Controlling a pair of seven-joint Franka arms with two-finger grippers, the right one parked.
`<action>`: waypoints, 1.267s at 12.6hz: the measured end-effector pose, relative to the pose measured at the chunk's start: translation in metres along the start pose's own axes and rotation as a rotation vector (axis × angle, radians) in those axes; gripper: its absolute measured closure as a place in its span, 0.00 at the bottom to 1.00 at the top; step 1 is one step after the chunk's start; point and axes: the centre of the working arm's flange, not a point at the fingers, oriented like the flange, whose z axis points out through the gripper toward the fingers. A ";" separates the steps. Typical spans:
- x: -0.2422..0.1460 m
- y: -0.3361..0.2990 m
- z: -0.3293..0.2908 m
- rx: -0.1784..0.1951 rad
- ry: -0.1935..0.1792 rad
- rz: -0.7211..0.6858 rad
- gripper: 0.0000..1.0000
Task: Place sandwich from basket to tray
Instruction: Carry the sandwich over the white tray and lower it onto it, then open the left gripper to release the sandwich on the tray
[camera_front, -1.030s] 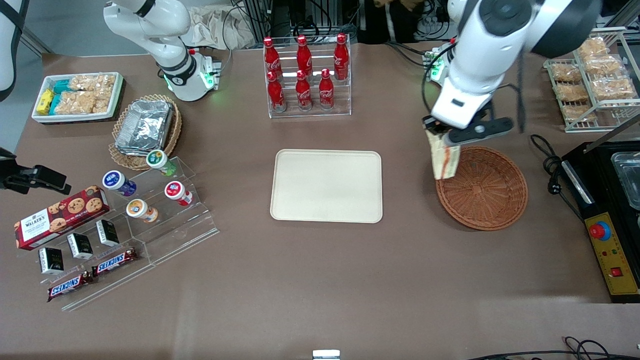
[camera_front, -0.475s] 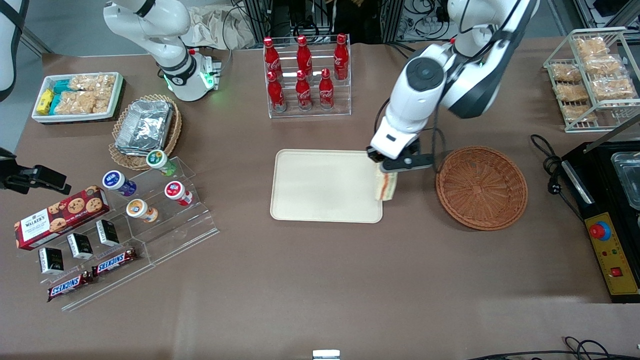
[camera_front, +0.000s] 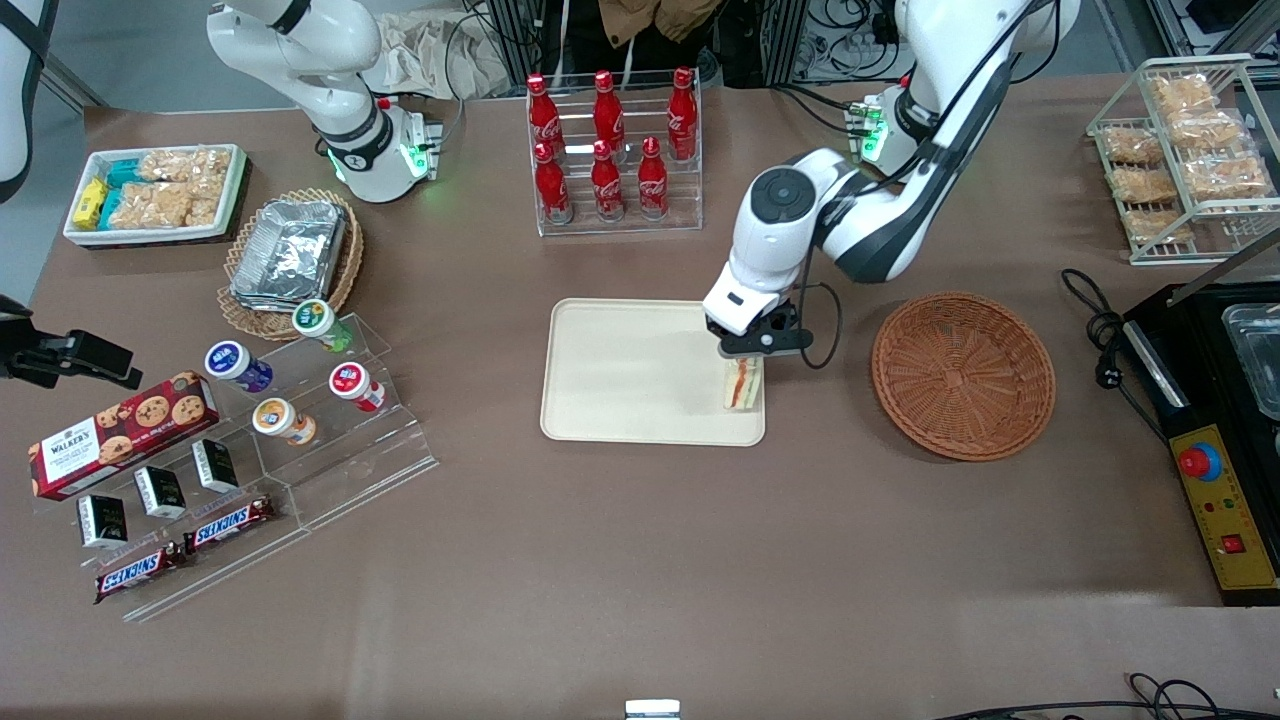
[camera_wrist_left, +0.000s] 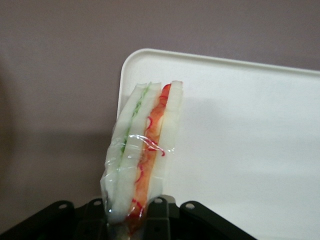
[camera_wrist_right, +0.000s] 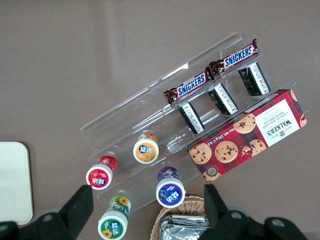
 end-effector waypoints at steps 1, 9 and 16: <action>-0.004 0.002 0.014 0.009 -0.005 0.012 0.80; -0.011 0.013 0.043 0.030 0.000 0.074 0.53; 0.036 0.020 -0.024 0.064 0.010 -0.078 0.00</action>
